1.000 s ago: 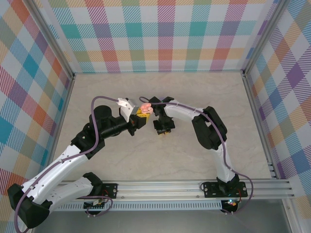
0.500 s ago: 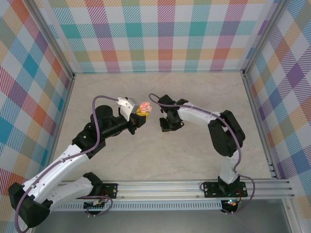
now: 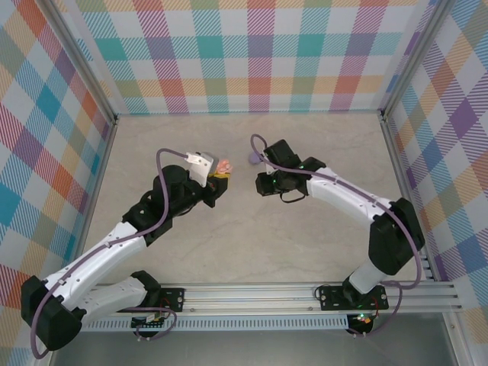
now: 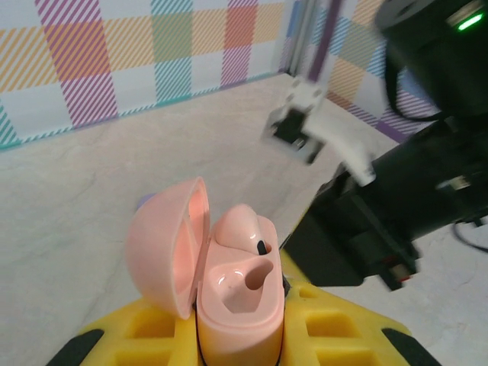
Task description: Insert wireless bluetooth earbuds into charging case
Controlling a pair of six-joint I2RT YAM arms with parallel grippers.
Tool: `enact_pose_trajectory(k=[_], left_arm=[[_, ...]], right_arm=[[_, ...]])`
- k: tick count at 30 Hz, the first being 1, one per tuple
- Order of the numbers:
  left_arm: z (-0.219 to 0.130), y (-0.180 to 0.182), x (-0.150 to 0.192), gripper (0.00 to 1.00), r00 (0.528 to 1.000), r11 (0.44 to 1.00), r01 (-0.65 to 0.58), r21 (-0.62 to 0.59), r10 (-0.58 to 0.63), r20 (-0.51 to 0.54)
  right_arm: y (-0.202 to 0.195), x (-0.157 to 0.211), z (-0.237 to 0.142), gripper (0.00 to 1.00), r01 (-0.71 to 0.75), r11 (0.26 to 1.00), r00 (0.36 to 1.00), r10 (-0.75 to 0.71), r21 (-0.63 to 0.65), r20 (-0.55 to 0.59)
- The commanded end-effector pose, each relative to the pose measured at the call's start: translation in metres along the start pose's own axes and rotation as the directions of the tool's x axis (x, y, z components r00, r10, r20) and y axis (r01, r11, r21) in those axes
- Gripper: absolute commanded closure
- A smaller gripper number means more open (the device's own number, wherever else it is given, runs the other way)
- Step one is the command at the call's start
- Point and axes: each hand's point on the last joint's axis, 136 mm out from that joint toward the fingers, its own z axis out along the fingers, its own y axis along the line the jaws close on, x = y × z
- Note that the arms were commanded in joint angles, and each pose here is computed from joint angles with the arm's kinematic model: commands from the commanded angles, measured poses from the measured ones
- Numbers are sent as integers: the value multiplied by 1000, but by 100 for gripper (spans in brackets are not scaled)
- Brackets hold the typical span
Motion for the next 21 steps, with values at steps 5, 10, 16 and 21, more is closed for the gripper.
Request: enact_pose_trajectory(k=[5,10,16,21], left_arm=[[10,2,8,91,1000,1000,27,-12,-27,0],[11,-4,11,91,999,999,-20,28,19,27],[10,-26,12,91,987,979,-132,153,115,114],[5,-37,7,92,966,959,-195,203,153,206]], right_arm=[[32,-32,-58,81,95,987,979,-70,-130,189],[58,-46,-103,81,191,953,941,-111,-233,321],[84,-55,-145,81,293,899,892,-136,-325,430],[102,-57,-166,81,364,848,863,-152,-384,482]])
